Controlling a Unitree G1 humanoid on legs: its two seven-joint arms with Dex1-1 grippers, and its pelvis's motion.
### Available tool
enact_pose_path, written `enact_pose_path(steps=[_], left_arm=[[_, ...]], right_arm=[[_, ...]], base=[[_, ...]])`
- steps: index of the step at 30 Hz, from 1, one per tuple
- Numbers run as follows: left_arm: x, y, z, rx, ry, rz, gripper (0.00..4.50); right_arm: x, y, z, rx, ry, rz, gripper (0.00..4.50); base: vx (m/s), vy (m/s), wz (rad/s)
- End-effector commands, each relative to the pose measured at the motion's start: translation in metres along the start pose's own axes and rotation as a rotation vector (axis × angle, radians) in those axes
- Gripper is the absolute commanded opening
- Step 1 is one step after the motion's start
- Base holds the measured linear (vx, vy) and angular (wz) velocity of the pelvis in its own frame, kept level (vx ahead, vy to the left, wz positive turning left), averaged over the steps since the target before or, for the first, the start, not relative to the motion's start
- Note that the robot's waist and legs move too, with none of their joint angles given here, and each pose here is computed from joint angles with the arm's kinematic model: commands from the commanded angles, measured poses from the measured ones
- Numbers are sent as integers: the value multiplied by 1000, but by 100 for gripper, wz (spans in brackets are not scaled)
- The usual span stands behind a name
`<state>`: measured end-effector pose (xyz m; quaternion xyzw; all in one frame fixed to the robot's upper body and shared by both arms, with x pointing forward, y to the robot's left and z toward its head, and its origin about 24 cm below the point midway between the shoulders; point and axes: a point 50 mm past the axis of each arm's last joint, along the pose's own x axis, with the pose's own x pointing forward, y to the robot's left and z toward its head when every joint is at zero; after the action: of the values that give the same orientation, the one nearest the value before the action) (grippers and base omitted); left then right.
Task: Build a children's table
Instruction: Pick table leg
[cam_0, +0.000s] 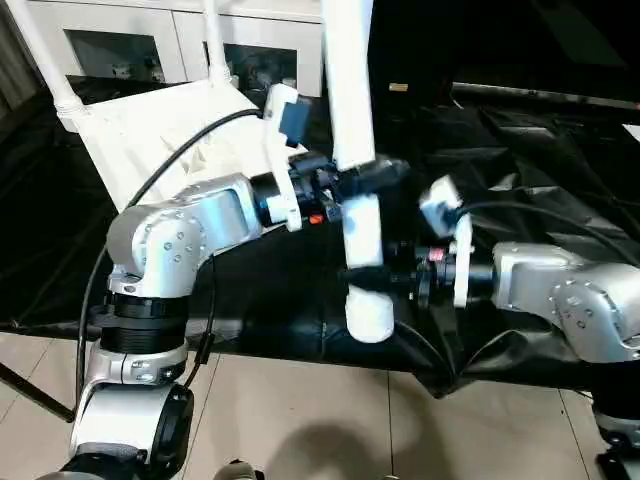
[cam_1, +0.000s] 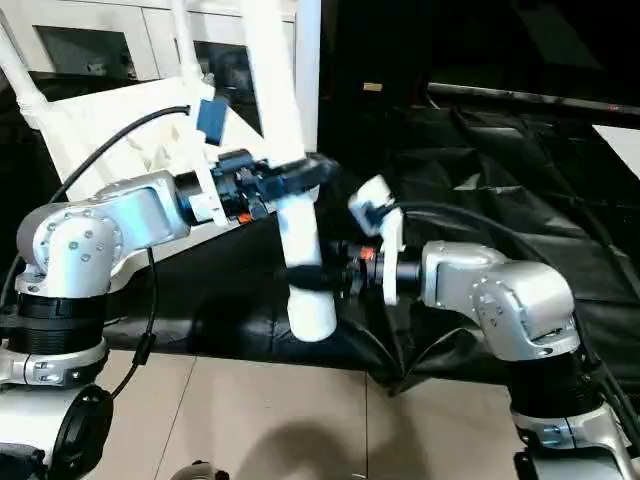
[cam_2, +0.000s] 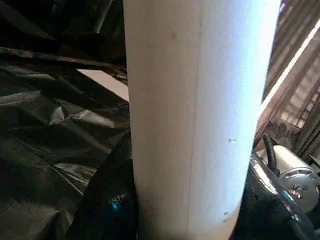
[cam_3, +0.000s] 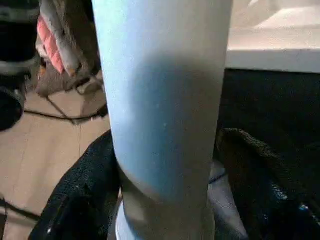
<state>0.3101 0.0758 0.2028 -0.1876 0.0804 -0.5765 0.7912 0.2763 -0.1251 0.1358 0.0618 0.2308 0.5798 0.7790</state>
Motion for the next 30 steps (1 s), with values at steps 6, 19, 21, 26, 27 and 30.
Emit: enact_pose_path(steps=[6,19,21,26,27,30], left_arm=[[9,-11,9,59,21,-64,184],[8,-10,6,72,43,-73,183],[8,-10,6,75,47,-74,183],[7,-10,5,78,50,-76,183],[7,-10,5,78,51,-76,183],[7,-10,5,79,52,-78,183]], right_arm=[[1,-2,0,-34,32,-12,309],[5,-2,3,-51,18,8,281],[5,-2,4,-51,15,9,281],[5,-3,4,-51,11,6,233],[5,-3,4,-51,11,5,228],[6,-3,3,-50,10,8,209]], base=[[0,0,0],[0,0,0],[0,0,0],[0,0,0],[0,0,0],[0,0,0]])
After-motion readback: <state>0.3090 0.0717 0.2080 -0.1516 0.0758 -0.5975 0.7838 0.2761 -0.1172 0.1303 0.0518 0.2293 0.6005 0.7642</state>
